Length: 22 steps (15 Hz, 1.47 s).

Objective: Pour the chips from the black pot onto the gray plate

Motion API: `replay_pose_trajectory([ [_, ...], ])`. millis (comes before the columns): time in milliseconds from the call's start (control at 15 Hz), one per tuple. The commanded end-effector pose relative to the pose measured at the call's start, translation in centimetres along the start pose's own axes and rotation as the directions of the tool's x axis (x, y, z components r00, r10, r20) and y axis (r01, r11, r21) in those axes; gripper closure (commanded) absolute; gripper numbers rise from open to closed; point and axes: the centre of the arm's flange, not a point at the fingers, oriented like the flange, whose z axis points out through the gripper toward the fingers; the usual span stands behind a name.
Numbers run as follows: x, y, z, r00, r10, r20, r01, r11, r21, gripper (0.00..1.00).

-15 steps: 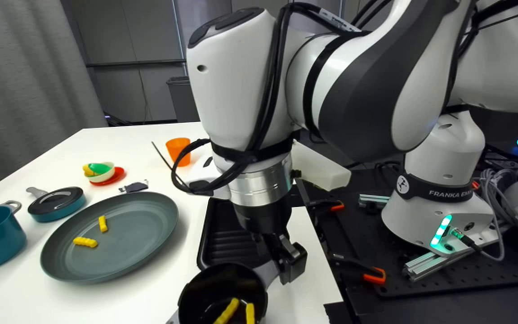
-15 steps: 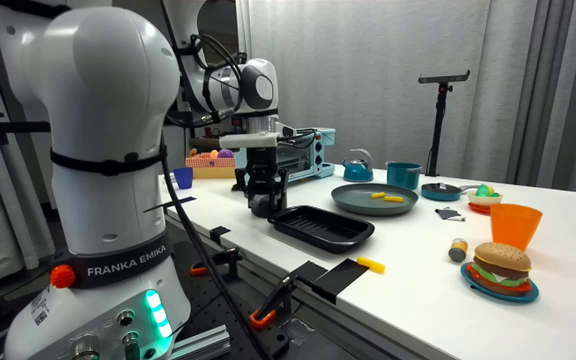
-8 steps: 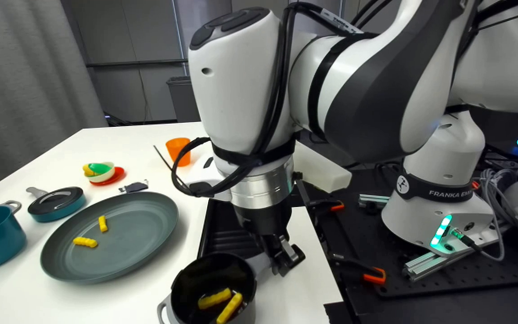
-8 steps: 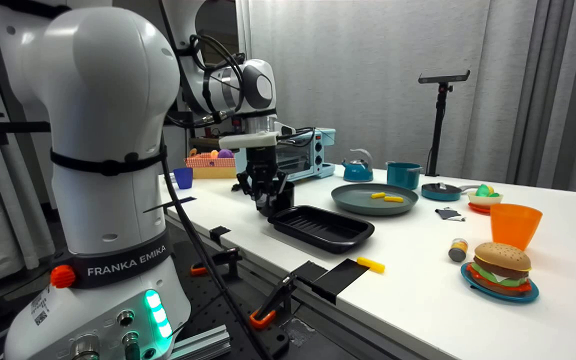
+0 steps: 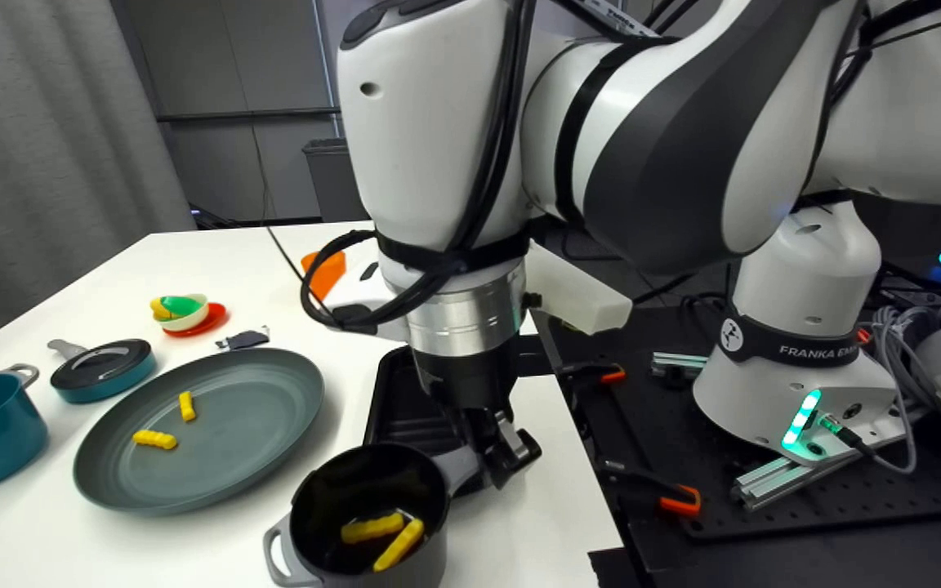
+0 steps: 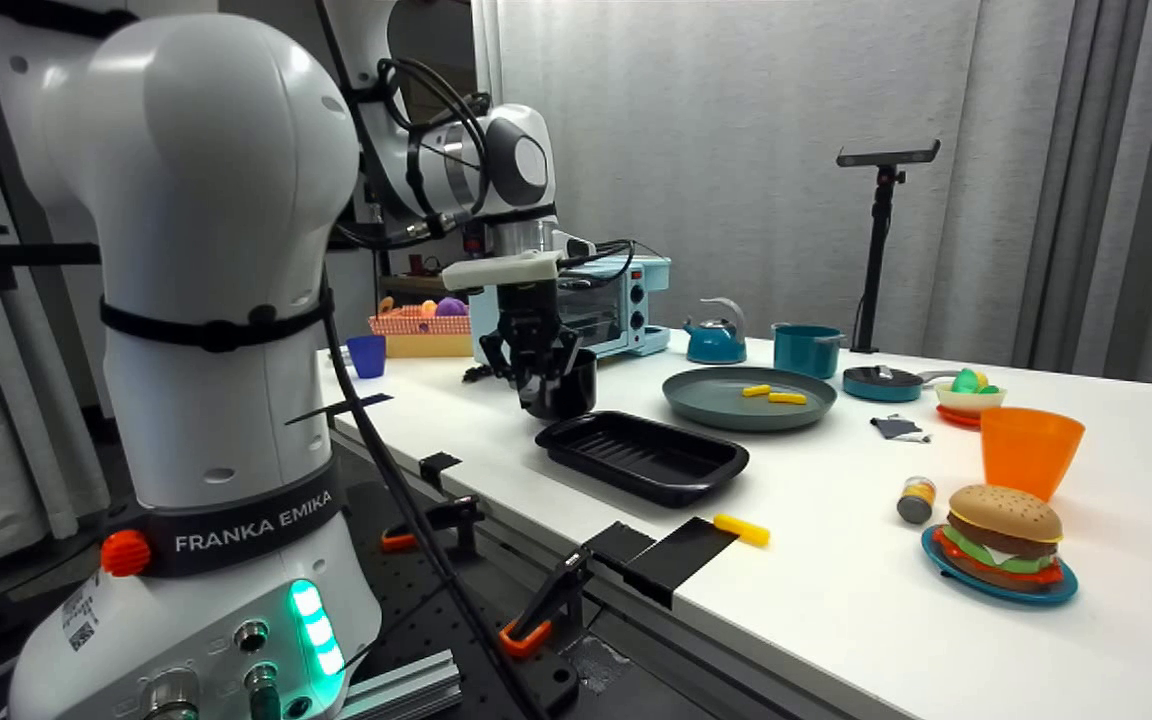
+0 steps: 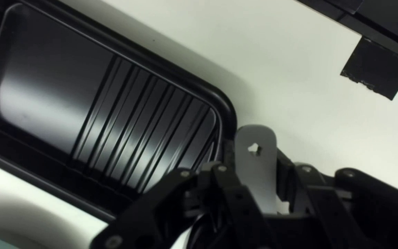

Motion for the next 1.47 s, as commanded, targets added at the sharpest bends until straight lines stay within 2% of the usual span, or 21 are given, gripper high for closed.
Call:
replay_pose_trajectory([
  [0,-1.8,1.8,-3.6,0.997,0.062,-0.053,-0.062,0.998,-0.012,0.93],
  [333,-2.2,5.8,-8.0,0.983,0.150,-0.105,-0.152,0.988,-0.020,0.93],
  [600,-1.9,9.9,-10.2,0.973,0.214,-0.085,-0.217,0.976,-0.033,0.93],
  [933,-0.8,14.8,-11.7,0.960,0.276,-0.044,-0.278,0.959,-0.053,0.93],
  [1400,1.2,21.3,-12.0,0.936,0.349,-0.048,-0.352,0.932,-0.088,0.93],
])
